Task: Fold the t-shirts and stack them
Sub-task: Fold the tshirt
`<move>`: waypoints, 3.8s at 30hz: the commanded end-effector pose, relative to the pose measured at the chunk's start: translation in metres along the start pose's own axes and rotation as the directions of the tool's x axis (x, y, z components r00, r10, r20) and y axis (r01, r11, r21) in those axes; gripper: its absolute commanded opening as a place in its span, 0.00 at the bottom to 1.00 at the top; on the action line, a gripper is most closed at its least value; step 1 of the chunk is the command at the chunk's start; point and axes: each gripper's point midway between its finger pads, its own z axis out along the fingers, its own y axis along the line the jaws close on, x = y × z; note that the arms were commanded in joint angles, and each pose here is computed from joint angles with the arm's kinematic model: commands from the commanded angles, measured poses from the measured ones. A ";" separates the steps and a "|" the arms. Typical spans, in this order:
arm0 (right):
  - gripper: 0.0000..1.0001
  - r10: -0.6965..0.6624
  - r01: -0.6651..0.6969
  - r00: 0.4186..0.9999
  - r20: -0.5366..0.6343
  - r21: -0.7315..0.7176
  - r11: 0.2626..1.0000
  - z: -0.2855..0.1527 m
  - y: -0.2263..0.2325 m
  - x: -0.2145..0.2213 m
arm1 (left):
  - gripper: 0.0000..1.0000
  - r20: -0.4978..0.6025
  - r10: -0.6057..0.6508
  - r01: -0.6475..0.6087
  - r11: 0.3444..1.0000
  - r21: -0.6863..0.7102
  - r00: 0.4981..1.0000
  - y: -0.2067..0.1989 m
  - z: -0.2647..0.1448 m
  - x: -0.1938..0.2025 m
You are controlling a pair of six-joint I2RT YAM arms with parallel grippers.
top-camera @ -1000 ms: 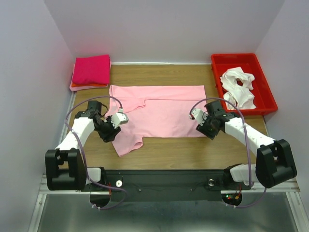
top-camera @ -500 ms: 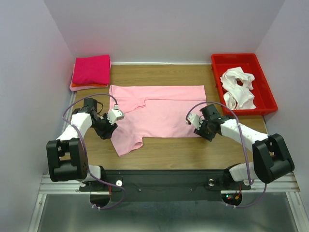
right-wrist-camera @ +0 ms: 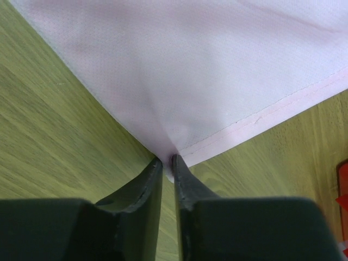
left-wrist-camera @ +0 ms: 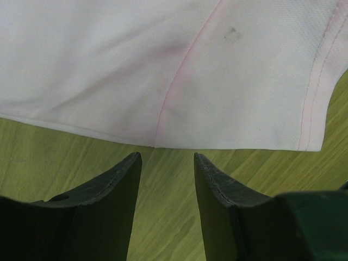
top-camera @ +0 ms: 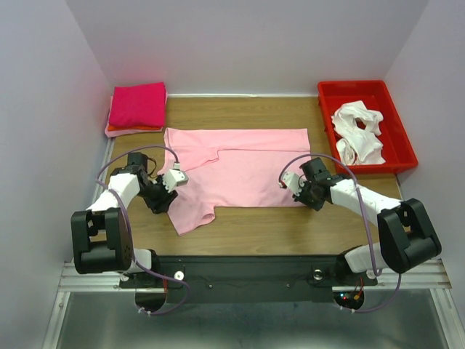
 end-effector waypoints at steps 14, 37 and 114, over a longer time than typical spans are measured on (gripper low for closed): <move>0.01 -0.001 0.002 0.999 -0.035 0.023 1.000 0.007 -0.006 0.003 | 0.51 -0.023 0.134 -0.133 0.991 0.012 0.991 -0.024 0.030 -0.007; 0.00 0.016 -0.016 1.000 -0.001 0.094 0.995 -0.051 -0.012 0.002 | 0.00 0.062 0.157 -0.151 0.985 -0.083 0.986 -0.031 -0.045 -0.041; 0.60 0.465 -0.462 0.883 0.062 -0.056 0.885 -0.017 -0.122 -0.064 | 0.72 0.241 -0.219 0.231 0.973 -0.020 0.945 0.093 -0.034 -0.055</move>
